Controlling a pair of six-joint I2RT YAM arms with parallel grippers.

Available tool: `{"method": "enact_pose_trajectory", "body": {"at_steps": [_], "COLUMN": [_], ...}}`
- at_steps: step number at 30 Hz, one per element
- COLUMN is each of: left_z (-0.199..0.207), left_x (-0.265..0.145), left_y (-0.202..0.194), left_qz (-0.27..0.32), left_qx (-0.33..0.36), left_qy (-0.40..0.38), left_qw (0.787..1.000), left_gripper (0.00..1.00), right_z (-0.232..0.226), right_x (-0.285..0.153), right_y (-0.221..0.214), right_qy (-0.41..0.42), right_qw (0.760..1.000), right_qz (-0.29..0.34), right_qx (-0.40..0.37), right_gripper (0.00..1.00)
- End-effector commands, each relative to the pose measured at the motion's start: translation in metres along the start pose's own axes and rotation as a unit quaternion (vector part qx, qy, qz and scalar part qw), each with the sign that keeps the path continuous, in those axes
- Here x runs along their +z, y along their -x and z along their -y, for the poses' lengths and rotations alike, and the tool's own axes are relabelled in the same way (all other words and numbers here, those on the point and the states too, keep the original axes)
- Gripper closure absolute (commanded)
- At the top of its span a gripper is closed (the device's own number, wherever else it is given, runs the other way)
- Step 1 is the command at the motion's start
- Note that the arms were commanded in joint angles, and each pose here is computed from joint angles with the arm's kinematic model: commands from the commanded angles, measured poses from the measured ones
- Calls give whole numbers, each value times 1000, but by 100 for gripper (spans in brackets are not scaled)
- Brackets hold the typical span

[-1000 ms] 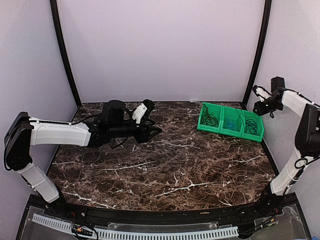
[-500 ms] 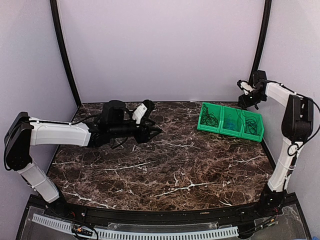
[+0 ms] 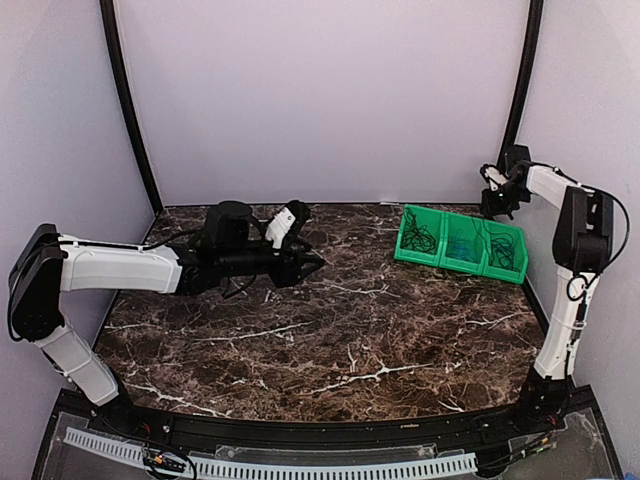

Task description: Untangle the cables

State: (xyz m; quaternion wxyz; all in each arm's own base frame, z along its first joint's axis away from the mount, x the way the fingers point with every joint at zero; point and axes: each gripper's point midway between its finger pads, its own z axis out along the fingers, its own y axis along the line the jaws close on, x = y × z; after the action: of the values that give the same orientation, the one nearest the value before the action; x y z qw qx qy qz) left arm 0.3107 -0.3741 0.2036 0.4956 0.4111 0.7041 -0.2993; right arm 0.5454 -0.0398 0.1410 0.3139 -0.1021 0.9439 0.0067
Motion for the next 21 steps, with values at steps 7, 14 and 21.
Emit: {"method": "enact_pose_trajectory", "body": {"at_steps": [7, 14, 21], "left_z": [7, 9, 11], "left_x": [0, 2, 3], "left_y": [8, 5, 4], "left_qz": [4, -1, -3], "left_qx": [2, 0, -1], "left_qy": [-13, -18, -23], "left_qw": [1000, 1000, 1000], "left_gripper": [47, 46, 46], "right_z": [26, 29, 25], "right_x": [-13, -49, -40], "right_y": [-2, -4, -9], "right_qy": [56, 58, 79], "right_qw": [996, 994, 992], "right_qz": [26, 60, 54], "right_qx": [71, 68, 80], "right_gripper": [99, 100, 56]}}
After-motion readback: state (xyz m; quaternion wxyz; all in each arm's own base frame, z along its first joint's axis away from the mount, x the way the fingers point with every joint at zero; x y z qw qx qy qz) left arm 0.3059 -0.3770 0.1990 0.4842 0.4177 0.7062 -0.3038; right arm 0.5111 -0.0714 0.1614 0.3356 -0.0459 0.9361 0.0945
